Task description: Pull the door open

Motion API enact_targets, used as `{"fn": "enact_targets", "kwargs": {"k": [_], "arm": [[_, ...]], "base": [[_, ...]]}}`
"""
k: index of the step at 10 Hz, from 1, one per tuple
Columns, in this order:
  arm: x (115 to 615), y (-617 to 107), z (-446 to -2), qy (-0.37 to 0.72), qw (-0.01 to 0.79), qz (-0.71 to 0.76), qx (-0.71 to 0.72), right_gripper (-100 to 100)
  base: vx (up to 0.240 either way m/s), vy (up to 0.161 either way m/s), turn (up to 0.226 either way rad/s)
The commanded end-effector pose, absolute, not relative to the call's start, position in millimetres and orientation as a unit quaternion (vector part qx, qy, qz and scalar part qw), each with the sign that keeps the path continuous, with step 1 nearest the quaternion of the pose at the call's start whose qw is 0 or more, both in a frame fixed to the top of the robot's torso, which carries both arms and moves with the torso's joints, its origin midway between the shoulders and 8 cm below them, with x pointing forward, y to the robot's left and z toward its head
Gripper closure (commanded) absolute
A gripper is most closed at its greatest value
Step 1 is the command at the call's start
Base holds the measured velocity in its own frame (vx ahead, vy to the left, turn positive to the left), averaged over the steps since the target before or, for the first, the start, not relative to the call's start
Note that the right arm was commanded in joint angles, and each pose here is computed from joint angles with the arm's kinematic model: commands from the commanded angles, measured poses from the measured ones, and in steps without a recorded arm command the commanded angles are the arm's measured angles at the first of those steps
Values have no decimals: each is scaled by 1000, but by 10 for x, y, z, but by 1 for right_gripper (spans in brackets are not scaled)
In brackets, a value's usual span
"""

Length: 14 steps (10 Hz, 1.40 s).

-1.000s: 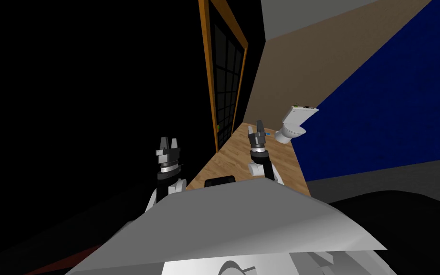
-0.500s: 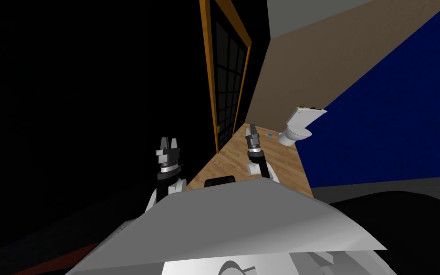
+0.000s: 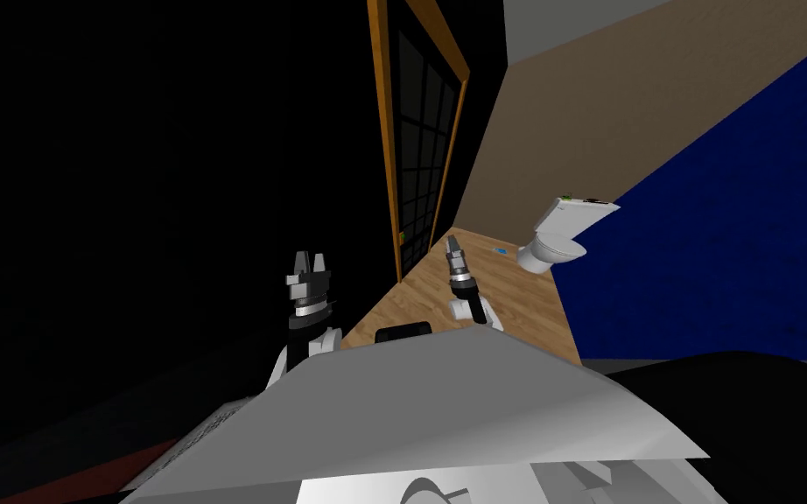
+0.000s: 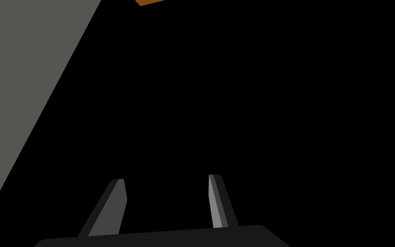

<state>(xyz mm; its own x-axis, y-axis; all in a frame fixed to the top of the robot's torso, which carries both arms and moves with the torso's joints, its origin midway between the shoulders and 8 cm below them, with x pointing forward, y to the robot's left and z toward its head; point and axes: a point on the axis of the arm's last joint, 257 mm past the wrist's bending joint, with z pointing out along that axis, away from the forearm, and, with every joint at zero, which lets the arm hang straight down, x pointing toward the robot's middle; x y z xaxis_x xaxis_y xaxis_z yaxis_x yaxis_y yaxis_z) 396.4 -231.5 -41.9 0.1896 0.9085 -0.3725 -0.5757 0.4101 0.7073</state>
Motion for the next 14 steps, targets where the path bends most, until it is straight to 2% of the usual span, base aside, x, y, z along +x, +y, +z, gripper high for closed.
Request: {"fn": "enact_targets", "kwargs": {"k": [1,14], "arm": [[4028,-2323,-546,409,747,483,204,-100],[4363,-2224,-1522,507,766,370,140,-100]], "base": [[64,-98,89],[56,-69,77]]}}
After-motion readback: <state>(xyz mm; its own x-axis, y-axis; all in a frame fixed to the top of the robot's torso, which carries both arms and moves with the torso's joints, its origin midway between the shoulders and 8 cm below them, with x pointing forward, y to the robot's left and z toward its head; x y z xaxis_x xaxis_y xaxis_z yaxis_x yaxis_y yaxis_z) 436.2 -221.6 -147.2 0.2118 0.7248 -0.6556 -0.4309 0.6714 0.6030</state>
